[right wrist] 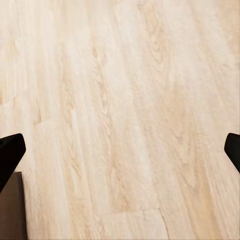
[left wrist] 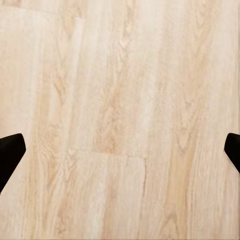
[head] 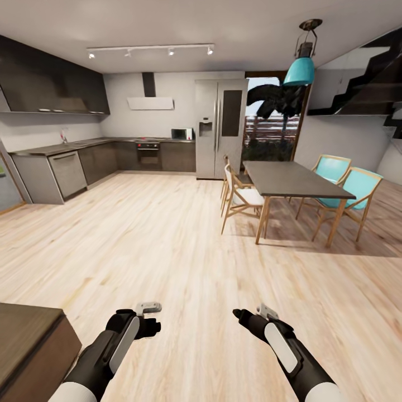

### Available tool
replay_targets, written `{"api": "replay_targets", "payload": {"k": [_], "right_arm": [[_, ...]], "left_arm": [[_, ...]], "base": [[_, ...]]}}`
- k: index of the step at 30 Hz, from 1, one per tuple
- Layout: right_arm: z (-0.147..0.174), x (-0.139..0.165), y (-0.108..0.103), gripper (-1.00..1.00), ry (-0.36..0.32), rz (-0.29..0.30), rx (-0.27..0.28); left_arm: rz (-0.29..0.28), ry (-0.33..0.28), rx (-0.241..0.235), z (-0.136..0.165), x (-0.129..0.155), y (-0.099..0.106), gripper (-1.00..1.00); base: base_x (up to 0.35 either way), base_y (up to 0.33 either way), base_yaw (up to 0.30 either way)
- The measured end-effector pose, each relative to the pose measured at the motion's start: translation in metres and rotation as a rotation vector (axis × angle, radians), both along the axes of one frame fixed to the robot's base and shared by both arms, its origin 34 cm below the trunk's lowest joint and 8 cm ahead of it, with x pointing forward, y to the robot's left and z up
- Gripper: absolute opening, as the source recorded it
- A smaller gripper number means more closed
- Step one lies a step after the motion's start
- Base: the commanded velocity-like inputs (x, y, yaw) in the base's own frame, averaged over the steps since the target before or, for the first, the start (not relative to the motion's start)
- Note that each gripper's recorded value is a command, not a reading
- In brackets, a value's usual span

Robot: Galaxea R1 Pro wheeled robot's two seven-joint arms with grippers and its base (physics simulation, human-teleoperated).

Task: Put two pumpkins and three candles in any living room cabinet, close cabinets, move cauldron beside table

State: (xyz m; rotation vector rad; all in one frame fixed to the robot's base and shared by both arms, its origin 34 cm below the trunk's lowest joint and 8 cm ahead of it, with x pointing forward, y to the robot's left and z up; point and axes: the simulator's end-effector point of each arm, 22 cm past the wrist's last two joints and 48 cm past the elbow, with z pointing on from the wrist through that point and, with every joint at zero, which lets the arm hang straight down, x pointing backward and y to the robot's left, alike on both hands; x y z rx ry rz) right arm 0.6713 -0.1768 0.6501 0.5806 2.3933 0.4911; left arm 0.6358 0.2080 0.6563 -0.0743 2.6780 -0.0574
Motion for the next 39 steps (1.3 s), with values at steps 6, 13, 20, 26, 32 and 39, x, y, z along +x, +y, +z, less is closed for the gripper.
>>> {"api": "replay_targets", "payload": {"k": [6,13,20,26,32,39], "right_arm": [[0.0003,0.0003,-0.0002,1.00,-0.001,-0.001,0.000],[0.0002,0.0003,-0.0001,1.00,-0.001,-0.001,0.000],[0.0005,0.0006,-0.0009,1.00,-0.003,-0.001,-0.001],[0.0005,0.0009,-0.0002,1.00,-0.004,-0.001,0.000],[0.0007,0.0014,0.0010,1.00,-0.006,-0.001,0.001],[0.0007,0.0014,0.0015,1.00,-0.007,0.000,0.000]], "left_arm": [[0.000,-0.001,0.000,0.0001,0.0001,0.0000,1.00],[-0.003,-0.001,0.001,0.0000,0.0001,-0.0007,1.00],[0.000,-0.001,0.000,0.0001,0.0002,-0.0001,1.00],[-0.001,-0.001,0.001,-0.0001,0.0004,-0.0003,1.00],[0.001,-0.003,0.000,0.0002,0.0010,-0.0001,1.00],[-0.001,-0.004,0.000,0.0004,0.0012,-0.0004,1.00]], "base": [[0.337,-0.094,0.000],[0.328,-0.128,0.000],[0.320,-0.035,0.000],[0.254,-0.015,0.001],[0.032,-0.004,0.157],[0.002,0.000,0.281]]}}
